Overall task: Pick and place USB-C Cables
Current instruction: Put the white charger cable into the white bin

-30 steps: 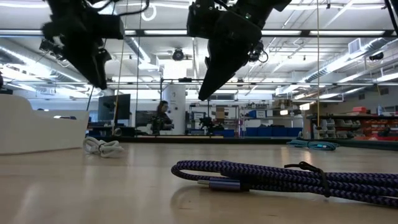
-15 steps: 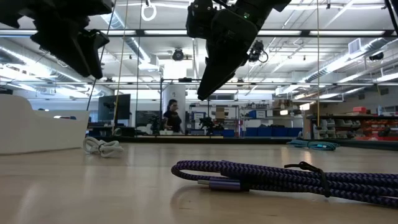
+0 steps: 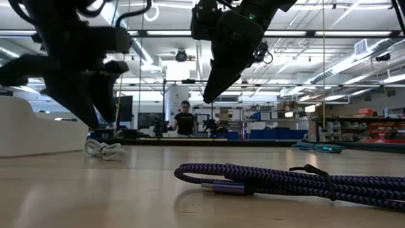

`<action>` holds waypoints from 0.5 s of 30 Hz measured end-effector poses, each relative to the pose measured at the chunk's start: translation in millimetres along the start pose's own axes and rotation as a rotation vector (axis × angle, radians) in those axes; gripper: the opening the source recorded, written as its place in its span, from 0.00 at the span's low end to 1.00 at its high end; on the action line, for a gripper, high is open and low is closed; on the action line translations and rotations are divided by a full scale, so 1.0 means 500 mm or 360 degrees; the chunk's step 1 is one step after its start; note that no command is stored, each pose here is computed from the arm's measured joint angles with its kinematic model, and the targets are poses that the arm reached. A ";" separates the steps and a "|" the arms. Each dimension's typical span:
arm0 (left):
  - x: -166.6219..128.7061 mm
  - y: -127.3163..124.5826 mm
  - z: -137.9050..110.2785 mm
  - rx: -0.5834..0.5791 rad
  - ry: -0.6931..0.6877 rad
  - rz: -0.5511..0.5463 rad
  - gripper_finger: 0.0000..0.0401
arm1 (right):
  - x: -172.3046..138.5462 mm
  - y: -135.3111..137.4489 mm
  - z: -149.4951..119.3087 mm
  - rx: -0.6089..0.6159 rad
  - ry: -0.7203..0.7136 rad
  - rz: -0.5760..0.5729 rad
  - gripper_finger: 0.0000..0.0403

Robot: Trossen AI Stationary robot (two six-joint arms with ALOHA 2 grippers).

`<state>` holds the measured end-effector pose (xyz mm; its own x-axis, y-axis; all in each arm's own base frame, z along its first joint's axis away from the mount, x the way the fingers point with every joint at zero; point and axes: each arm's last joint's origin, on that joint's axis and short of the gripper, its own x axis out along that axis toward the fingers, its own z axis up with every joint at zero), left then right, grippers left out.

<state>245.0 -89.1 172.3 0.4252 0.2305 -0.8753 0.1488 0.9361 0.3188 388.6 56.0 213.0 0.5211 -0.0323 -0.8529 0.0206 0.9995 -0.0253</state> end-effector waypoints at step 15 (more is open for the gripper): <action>0.081 -0.019 -0.002 0.0142 0.0165 0.0034 0.43 | 0.000 -0.001 -0.006 0.0002 0.0050 -0.0007 0.42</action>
<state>259.9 -88.2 133.5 0.3356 0.2806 -0.8992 0.2214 0.9043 0.3649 386.0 55.6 211.4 0.4937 -0.0363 -0.8688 0.0236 0.9993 -0.0284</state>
